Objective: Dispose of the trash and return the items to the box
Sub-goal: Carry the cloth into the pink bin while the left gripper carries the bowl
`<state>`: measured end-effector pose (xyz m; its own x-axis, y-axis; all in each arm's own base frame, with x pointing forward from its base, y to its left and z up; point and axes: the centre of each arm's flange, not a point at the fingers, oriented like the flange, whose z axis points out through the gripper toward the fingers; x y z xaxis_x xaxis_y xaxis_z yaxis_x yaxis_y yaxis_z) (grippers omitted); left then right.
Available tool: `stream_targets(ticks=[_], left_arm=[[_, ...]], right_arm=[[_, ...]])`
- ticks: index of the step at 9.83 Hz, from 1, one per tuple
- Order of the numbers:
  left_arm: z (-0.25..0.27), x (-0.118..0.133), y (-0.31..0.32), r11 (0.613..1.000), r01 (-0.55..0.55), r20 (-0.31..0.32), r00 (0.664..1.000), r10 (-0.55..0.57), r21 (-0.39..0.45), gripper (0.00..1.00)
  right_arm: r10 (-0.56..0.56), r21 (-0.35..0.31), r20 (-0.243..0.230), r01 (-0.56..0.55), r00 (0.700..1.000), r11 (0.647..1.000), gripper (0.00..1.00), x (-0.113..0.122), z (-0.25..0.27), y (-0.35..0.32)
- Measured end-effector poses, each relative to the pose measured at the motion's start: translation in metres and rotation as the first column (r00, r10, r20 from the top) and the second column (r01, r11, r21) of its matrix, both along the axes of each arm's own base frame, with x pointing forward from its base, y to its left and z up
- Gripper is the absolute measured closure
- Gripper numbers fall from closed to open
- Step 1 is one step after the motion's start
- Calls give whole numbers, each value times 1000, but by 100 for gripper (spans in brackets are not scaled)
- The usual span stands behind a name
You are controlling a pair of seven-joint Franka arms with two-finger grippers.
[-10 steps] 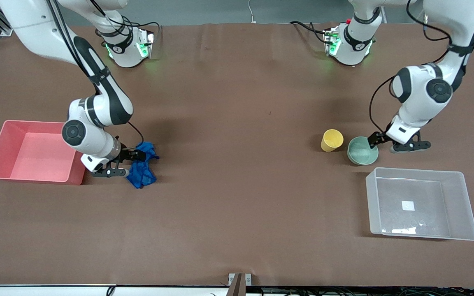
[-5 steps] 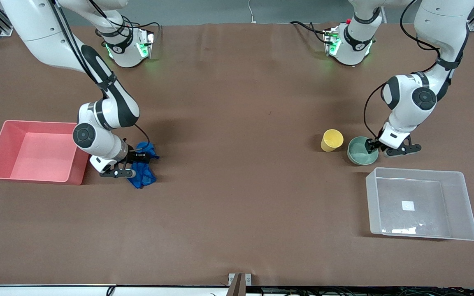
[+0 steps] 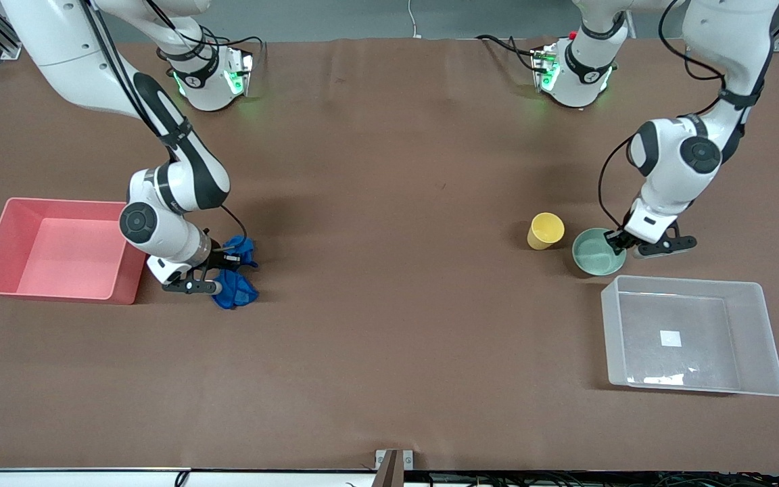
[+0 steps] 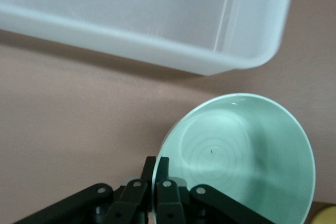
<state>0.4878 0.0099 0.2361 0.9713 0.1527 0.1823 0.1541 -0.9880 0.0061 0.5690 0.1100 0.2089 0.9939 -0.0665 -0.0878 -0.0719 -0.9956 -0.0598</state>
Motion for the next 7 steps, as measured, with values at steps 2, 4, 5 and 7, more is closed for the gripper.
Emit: stream_targets(ticks=[2,4,5,7], left_arm=[[55,-11,-2,1000,-2,-69,998,1,-18,96],[114,-8,0,1000,8,-63,998,-10,-29,96],[137,8,3,999,18,-40,999,-19,-26,96],[165,65,8,1000,23,-3,1000,-23,-8,96]], right_arm=[[-21,-42,-73,18,997,999,86,20,99,-15],[-6,-70,-109,-1,994,998,86,23,225,-73],[32,-63,-114,-40,993,997,86,19,268,-123],[93,-40,-115,-98,989,994,86,3,284,-241]])
